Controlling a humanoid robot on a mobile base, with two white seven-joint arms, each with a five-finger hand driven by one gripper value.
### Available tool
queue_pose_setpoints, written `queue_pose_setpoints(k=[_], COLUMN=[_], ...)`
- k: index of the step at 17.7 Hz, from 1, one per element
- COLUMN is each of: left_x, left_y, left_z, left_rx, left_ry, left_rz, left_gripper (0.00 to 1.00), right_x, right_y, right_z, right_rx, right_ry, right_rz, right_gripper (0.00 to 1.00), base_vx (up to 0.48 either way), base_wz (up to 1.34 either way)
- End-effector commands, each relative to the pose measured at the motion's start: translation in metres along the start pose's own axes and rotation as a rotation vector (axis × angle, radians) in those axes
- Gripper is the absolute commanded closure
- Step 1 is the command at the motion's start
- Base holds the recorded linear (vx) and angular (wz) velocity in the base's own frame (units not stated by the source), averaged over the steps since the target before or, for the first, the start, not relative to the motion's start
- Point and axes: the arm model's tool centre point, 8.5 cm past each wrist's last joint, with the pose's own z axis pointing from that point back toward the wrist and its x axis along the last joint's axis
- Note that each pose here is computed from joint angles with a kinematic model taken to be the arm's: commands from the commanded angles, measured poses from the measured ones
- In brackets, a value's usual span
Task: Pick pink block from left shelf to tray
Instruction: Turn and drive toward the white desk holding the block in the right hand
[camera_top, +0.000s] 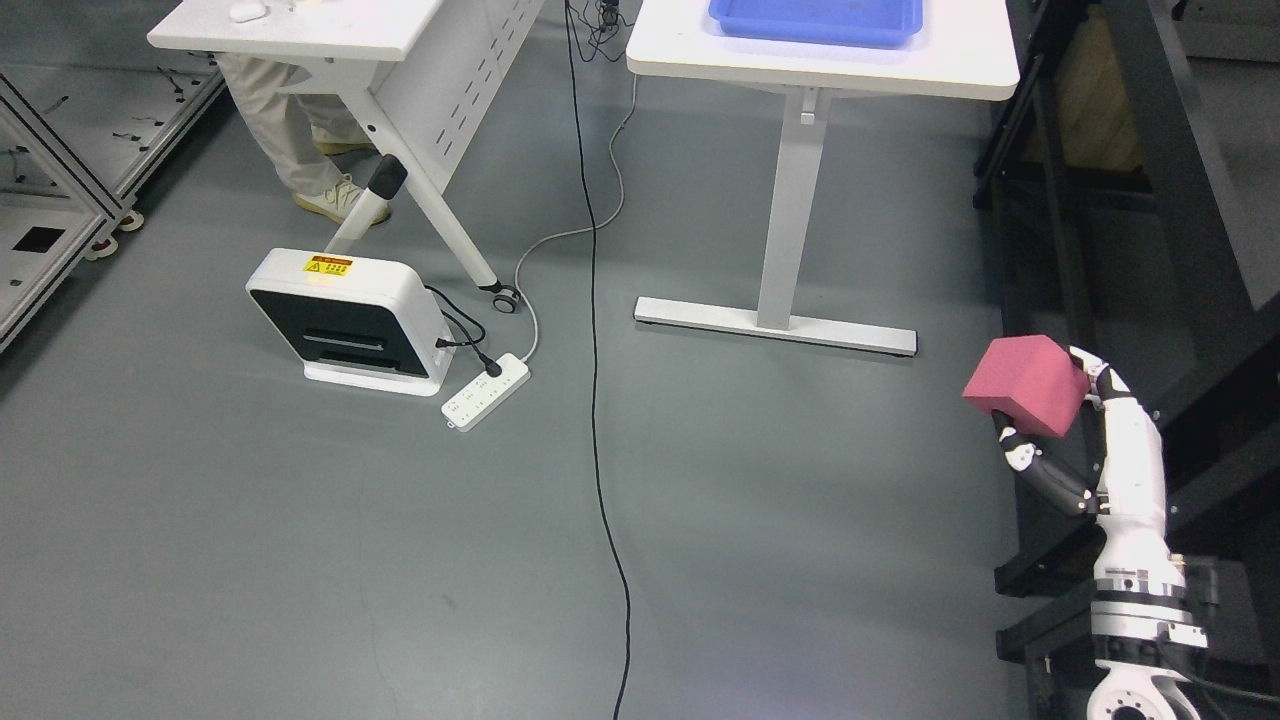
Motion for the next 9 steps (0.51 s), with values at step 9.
queue_pose_setpoints(k=[9], left_x=[-0.0052], left_y=[0.0116], left_z=[0.0016], left_rx=[0.018], left_ry=[0.008], left_rz=[-0.004], left_gripper=[0.0], right_x=[0.0024], right_y=[0.0007], right_z=[-0.003], right_rx=[0.016], right_ry=[-0.018], right_rz=[0.008], right_gripper=[0.95], base_vx=[0.112], base_wz=[0.24])
